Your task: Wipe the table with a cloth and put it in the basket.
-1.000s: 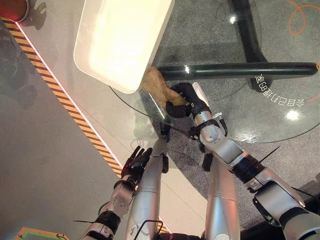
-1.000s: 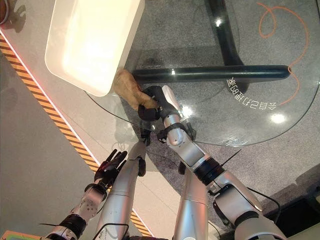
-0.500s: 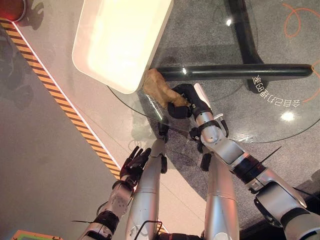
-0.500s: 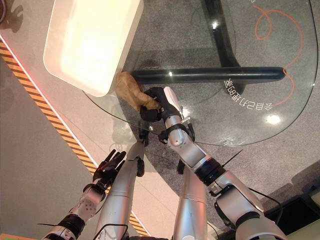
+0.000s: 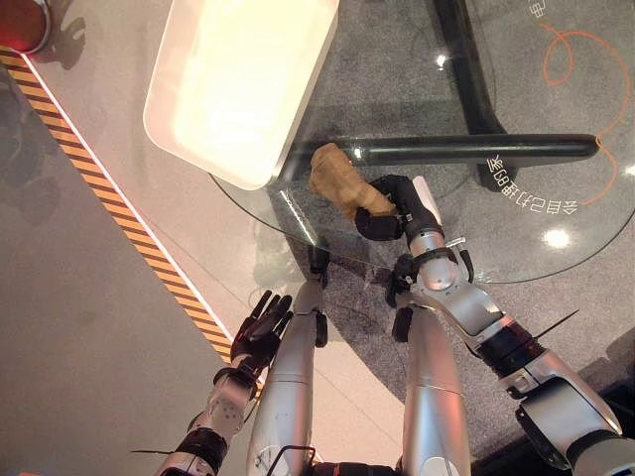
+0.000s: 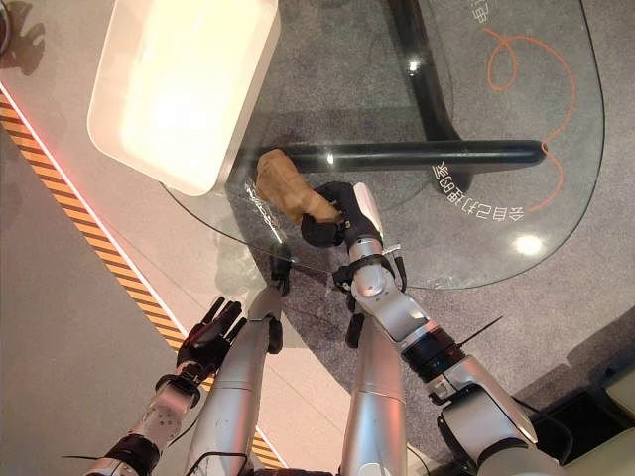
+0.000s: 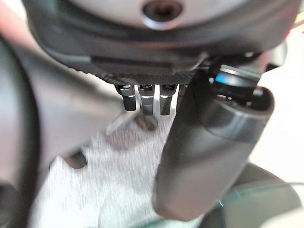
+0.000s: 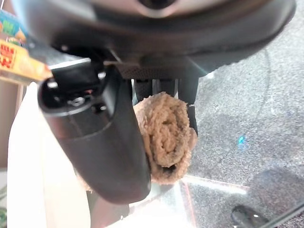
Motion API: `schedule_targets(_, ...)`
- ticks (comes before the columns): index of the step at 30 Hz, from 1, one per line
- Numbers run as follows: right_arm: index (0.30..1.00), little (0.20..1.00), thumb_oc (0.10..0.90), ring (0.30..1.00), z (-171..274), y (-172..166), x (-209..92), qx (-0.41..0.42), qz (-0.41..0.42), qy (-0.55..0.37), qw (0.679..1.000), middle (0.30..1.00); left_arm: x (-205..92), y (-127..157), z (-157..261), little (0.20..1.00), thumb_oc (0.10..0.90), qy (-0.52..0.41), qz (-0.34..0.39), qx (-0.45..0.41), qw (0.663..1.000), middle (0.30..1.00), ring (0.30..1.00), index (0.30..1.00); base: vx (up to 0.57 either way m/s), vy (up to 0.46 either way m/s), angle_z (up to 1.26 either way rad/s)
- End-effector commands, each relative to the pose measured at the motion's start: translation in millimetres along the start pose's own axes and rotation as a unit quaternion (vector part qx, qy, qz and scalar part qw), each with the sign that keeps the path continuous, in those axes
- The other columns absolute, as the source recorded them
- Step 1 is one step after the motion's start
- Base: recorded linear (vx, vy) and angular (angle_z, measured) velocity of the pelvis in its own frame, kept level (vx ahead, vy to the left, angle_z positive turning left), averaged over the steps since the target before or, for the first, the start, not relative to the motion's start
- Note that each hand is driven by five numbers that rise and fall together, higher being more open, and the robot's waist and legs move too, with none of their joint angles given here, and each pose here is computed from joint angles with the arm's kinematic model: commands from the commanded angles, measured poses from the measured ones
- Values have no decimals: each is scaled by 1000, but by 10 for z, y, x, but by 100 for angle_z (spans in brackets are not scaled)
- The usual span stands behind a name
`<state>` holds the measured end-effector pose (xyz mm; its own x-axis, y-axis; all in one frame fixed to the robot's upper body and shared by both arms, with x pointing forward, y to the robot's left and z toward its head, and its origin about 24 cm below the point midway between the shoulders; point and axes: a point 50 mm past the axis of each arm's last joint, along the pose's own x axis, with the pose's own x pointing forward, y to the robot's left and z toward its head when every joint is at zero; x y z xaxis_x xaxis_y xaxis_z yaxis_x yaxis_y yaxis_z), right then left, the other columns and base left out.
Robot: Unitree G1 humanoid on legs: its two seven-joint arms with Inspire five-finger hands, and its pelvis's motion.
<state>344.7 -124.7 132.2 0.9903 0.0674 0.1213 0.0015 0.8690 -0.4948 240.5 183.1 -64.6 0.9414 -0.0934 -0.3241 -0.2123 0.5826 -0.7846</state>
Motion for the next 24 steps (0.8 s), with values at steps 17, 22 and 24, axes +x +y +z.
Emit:
schedule_targets(17,300,200,100,300,594,-329,-377,88,-24,-200,976,300,-338,-334,-54,900,800,-55,-243,-209,946,900,900,900,-24,-41,0)
schedule_targets(22,300,200,100,300,682,-408,-530,123,-31,-247,961,300,-400,-475,-39,900,800,-57,-310,-226,922,900,900,900,3,-13,0)
schedule_targets(24,300,200,100,300,706,-453,-609,125,-28,-264,956,300,-442,-550,-9,900,800,-57,-346,-234,907,900,900,900,0,0,0)
